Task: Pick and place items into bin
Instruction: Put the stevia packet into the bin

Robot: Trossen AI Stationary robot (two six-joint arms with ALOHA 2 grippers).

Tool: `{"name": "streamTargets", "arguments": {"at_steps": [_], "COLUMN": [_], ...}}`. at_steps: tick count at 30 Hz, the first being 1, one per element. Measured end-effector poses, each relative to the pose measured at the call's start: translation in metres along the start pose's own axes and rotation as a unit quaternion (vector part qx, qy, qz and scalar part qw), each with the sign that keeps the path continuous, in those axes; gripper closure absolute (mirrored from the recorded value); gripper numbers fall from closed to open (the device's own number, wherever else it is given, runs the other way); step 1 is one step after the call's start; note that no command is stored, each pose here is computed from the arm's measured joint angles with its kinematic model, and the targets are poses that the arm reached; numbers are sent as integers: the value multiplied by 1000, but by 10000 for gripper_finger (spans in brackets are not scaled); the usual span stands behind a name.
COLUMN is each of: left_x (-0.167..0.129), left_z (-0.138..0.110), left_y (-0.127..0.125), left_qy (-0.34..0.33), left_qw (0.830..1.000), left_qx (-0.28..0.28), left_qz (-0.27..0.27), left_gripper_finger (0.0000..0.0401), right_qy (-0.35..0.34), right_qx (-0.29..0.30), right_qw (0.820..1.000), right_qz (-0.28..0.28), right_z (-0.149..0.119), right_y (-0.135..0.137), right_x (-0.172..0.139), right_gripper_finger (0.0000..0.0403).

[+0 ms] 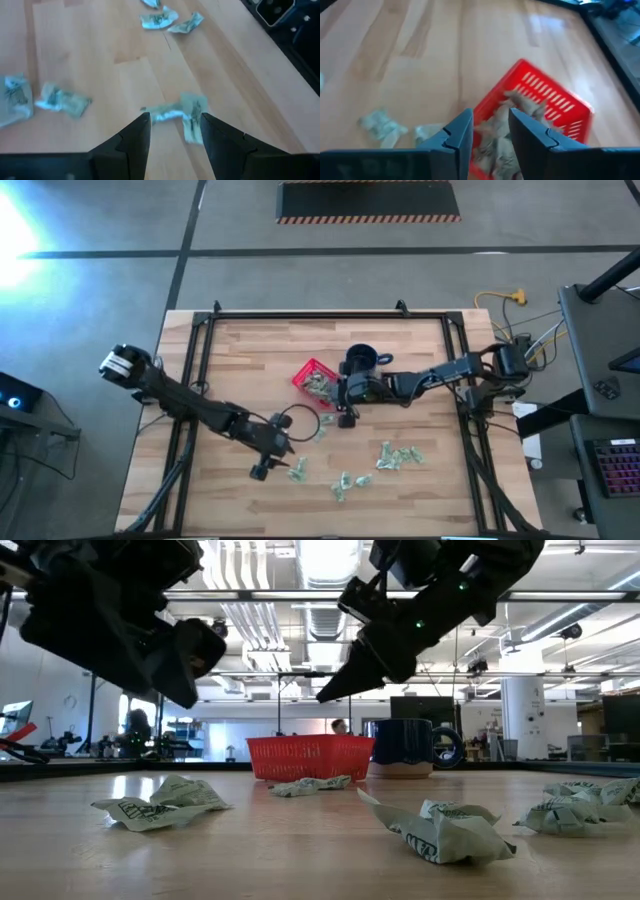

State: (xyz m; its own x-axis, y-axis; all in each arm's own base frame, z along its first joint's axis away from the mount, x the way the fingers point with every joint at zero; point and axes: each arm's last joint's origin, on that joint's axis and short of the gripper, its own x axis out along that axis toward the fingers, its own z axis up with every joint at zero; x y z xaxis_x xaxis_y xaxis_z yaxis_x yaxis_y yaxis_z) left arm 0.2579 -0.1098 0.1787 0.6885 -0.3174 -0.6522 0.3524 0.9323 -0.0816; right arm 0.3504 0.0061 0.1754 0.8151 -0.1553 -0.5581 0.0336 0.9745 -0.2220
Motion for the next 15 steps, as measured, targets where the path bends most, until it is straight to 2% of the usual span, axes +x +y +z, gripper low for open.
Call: {"name": "streamTargets", "arguments": {"at_steps": [8, 15], "left_x": [35, 52], "left_z": [-9, -15], "left_y": [2, 6], "left_qy": [-10, 13], "left_qw": [999, 999], "left_qx": [49, 47], "left_qz": [2, 5], "left_gripper_finger": [244, 244], "right_qy": [48, 80], "right_qx": [-28, -21], "right_qw": [998, 995], "right_qz": [39, 63], "right_z": [-8, -12], "right_y": [29, 48], "right_x": [-6, -14], "right_gripper_finger": [304, 316]}}
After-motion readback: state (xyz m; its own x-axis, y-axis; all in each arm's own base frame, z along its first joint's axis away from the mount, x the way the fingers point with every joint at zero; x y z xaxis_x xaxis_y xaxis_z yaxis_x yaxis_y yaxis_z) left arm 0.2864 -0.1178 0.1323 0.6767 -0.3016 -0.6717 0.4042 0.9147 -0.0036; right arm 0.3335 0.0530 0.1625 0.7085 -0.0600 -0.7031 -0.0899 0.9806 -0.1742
